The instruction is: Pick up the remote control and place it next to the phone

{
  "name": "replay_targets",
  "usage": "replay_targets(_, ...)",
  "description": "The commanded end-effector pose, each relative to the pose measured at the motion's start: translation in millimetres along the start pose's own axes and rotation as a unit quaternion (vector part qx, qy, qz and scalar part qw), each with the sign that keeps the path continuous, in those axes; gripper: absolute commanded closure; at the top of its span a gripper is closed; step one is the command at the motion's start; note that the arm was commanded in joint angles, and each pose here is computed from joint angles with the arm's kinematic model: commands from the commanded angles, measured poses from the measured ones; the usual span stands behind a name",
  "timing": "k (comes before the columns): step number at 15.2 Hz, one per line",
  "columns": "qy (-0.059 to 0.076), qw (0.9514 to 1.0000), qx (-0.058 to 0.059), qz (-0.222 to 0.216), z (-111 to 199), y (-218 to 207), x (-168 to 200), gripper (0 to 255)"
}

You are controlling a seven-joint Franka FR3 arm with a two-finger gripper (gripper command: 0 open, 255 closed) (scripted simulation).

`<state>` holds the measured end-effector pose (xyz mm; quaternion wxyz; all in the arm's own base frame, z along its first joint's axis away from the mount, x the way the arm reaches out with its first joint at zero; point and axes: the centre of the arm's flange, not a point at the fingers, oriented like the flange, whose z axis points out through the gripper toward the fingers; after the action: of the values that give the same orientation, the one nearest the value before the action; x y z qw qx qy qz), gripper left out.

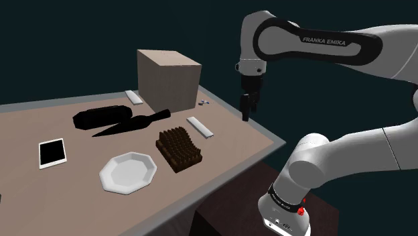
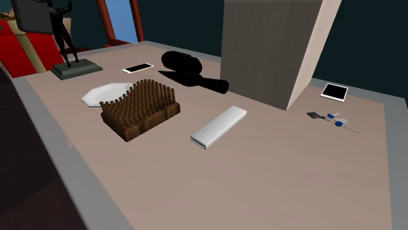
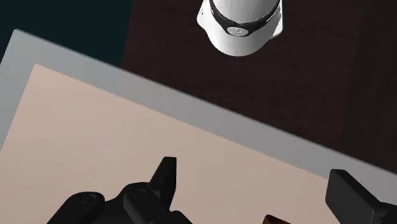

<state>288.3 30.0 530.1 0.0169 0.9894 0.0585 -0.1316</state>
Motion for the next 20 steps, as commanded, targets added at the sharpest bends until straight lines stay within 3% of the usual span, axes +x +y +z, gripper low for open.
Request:
replay_targets(1, 0.000, 1.0000, 0.000, 0.000, 0.0, 0.0, 0.0, 0)
replay_targets(20, 0.084, 0.9957, 0.005, 0.039, 108.6, 81.6, 185.9, 0)
